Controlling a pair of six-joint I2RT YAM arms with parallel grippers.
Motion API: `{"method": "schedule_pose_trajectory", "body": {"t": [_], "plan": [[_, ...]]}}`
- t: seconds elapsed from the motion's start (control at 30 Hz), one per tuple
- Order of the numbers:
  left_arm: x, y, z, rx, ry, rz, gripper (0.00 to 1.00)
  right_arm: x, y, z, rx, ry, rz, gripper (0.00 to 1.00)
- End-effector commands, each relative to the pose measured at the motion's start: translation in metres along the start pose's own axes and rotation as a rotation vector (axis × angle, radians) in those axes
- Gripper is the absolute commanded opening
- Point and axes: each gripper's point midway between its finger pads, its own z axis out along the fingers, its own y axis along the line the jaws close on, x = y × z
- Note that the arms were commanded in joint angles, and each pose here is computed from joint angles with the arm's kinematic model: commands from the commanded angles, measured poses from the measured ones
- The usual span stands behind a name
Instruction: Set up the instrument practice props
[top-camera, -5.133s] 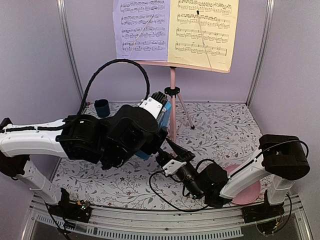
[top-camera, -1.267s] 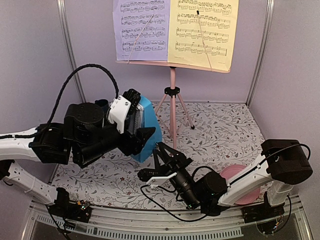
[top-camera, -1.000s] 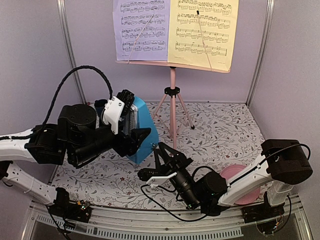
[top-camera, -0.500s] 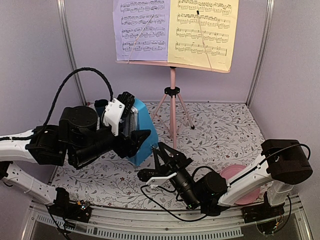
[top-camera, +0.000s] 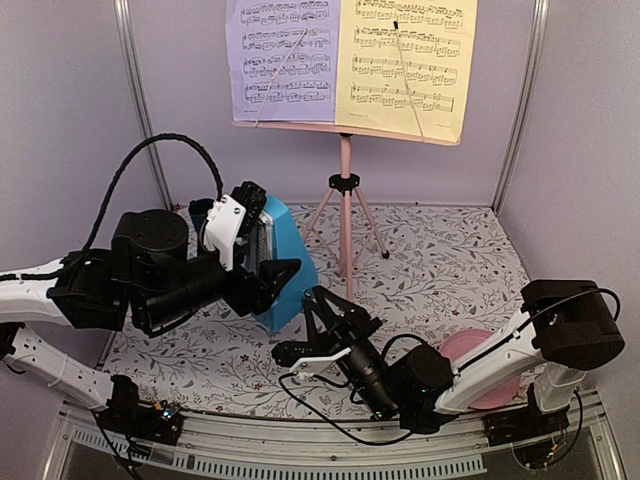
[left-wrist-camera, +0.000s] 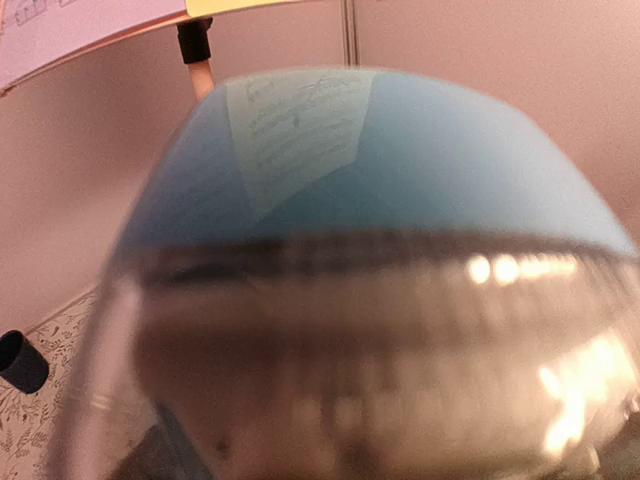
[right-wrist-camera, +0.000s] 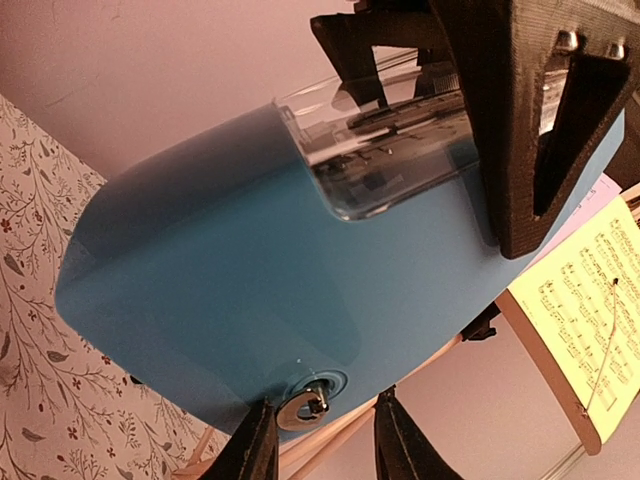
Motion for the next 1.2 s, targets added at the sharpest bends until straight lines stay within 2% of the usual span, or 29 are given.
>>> {"method": "schedule_pose_trajectory", "body": {"t": [0.0, 0.63, 0.7, 0.93, 1.17], "plan": [[-0.045, 0.003, -0.012, 0.037, -0.125, -0.099, 0.3, -0.007, -0.06, -0.003, 0.206, -0.024, 0.224, 0.34], [-0.037, 0.007, -0.007, 0.006, -0.101, -0.095, 0.3, -0.007, -0.079, -0.004, 0.235, -0.021, 0.231, 0.2], [-0.037, 0.007, -0.006, 0.005, -0.1, -0.093, 0.3, -0.007, -0.078, -0.004, 0.233, -0.022, 0.232, 0.16], [-0.036, 0.009, -0.005, 0.002, -0.099, -0.088, 0.3, -0.005, -0.081, -0.006, 0.234, -0.022, 0.233, 0.09], [-0.034, 0.005, -0.002, 0.019, -0.1, -0.084, 0.29, -0.004, -0.08, -0.007, 0.228, -0.025, 0.237, 0.09]]}}
